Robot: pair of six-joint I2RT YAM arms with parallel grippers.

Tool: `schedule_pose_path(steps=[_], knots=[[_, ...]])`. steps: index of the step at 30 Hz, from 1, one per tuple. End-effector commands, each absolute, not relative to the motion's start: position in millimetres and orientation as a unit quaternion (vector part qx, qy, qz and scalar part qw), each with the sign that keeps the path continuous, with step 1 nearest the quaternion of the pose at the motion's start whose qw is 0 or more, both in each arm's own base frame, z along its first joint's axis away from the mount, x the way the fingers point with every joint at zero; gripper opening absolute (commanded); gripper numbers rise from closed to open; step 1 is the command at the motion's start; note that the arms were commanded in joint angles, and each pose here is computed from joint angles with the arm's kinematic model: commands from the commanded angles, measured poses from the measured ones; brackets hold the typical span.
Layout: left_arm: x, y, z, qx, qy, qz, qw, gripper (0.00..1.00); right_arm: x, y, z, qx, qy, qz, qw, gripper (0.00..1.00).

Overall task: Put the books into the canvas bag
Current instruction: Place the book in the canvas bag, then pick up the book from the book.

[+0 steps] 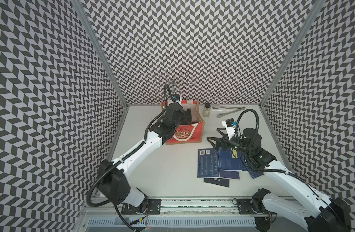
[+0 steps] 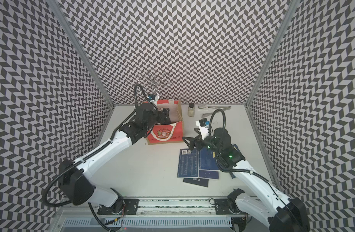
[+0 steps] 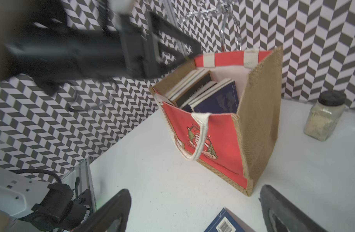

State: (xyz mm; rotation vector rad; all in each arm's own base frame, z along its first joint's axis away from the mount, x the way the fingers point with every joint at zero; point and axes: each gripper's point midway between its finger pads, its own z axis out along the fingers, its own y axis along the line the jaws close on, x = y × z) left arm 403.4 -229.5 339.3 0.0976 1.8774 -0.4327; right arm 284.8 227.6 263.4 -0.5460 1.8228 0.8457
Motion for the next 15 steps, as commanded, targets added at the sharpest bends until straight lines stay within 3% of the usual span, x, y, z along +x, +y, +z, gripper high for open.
schedule_pose_path(steps=[1,9,15], knots=[[365,-242,355,0.104,0.786,-0.253,0.555,0.92,295,218,250,-0.183,0.780,0.337,0.494,1.00],[262,-273,304,0.197,0.759,-0.433,0.445,0.99,272,214,172,-0.112,0.838,0.371,0.385,0.99],[201,-291,242,0.225,0.763,-0.470,0.383,0.99,245,203,104,-0.076,0.891,0.351,0.280,1.00]])
